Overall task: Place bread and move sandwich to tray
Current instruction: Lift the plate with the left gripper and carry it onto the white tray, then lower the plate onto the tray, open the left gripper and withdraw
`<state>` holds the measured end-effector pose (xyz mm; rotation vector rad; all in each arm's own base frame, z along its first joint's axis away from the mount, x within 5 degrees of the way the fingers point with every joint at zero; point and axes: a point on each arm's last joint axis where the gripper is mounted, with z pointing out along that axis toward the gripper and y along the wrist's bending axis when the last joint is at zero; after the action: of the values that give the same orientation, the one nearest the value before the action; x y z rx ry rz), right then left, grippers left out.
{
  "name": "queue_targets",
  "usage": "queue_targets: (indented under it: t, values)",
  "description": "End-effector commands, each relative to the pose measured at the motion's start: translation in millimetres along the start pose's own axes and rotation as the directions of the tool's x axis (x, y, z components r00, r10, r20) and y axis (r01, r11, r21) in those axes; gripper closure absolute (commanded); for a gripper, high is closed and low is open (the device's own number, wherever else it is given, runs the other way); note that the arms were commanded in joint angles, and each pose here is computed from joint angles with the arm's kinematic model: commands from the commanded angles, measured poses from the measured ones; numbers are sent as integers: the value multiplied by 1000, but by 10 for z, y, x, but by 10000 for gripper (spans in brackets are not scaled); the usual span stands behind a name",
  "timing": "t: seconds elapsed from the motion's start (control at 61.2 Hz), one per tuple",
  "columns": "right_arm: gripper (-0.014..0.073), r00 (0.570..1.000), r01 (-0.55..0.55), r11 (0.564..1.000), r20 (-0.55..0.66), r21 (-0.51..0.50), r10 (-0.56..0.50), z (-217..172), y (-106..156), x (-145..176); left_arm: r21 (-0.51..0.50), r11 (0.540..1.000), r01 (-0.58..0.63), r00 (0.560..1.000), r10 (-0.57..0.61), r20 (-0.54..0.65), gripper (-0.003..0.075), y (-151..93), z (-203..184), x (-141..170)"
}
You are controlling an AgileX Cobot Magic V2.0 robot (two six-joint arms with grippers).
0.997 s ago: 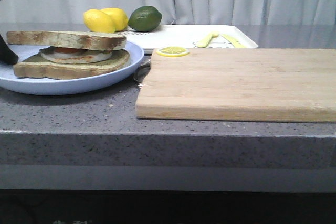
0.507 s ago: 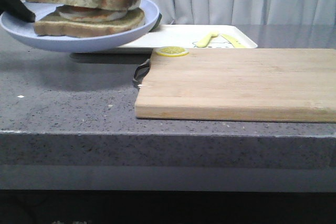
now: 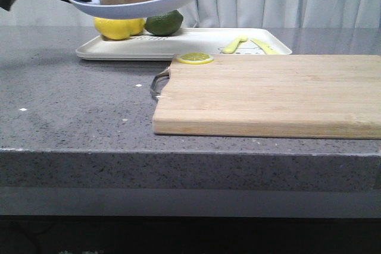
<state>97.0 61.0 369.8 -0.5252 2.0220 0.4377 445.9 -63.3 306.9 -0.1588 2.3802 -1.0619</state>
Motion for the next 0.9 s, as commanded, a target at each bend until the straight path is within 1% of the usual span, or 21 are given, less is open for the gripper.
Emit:
queue_targets:
  t: [0.0, 0.114, 0.163, 0.278, 0.311, 0.409, 0.621, 0.703, 0.785, 0.883]
  values:
    - [235, 996, 1, 1000, 93, 12, -2, -62, -4, -123, 86, 994, 64, 995, -71, 72, 741, -337, -135, -154]
    - [235, 996, 1, 1000, 93, 12, -2, -62, -4, -123, 43, 994, 101, 994, -103, 43, 741, -299, 22, -215]
    - [235, 996, 1, 1000, 93, 12, -2, -62, -4, -123, 39, 992, 120, 992, -121, 26, 740, -270, 85, -227]
    - [235, 996, 1, 1000, 93, 12, -2, -62, -4, -123, 38, 992, 124, 992, -125, 4, 740, -244, 194, -232]
    - [235, 996, 1, 1000, 93, 12, -2, -62, -4, -123, 45, 988, 145, 989, -145, 2, 740, -244, 201, -233]
    - [235, 996, 1, 1000, 93, 12, -2, -62, -4, -123, 35, 988, 153, 988, -154, 6, 740, -213, 199, -243]
    - [235, 996, 1, 1000, 93, 12, -2, -62, -4, -123, 8, 990, 141, 990, -141, -5, 739, -177, 201, -233]
    - [235, 996, 1, 1000, 93, 12, -2, -62, -4, -123, -20, 992, 124, 992, -124, -15, 738, -153, 201, -220]
    - [235, 996, 1, 1000, 93, 12, -2, -62, -4, -123, -50, 993, 106, 994, -107, -24, 711, -122, 205, -210]
    - [235, 996, 1, 1000, 93, 12, -2, -62, -4, -123, -59, 993, 101, 994, -103, -32, 621, -115, 204, -202]
